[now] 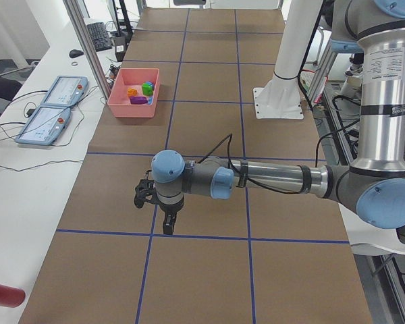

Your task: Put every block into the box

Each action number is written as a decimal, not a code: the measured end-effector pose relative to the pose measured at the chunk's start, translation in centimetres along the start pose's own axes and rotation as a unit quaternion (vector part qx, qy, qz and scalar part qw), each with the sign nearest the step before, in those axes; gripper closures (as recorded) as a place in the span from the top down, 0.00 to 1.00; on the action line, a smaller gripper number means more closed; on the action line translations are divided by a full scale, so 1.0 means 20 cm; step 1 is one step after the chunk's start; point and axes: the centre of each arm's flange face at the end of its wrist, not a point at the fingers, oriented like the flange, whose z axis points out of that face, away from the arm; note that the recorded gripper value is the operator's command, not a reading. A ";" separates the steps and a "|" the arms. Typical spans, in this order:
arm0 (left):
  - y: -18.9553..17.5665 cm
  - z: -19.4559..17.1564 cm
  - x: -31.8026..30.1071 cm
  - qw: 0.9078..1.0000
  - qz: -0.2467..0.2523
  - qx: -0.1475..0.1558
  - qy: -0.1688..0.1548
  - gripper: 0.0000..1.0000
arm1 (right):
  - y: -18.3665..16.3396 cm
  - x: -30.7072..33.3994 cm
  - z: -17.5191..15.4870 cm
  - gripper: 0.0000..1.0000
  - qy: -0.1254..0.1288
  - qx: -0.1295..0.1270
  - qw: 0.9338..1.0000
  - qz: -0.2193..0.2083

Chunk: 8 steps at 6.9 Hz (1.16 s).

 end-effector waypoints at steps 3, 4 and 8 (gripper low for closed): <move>0.00 0.00 0.00 1.000 0.001 0.000 0.000 1.00 | 0.00 0.00 0.00 1.00 0.000 0.001 1.000 0.004; 0.00 0.00 0.00 1.000 0.001 0.000 0.000 1.00 | 0.00 0.00 0.00 1.00 0.000 0.001 1.000 0.004; 0.00 0.00 0.01 1.000 0.004 0.001 0.006 1.00 | -0.01 -0.01 -0.01 1.00 0.000 0.002 1.000 0.002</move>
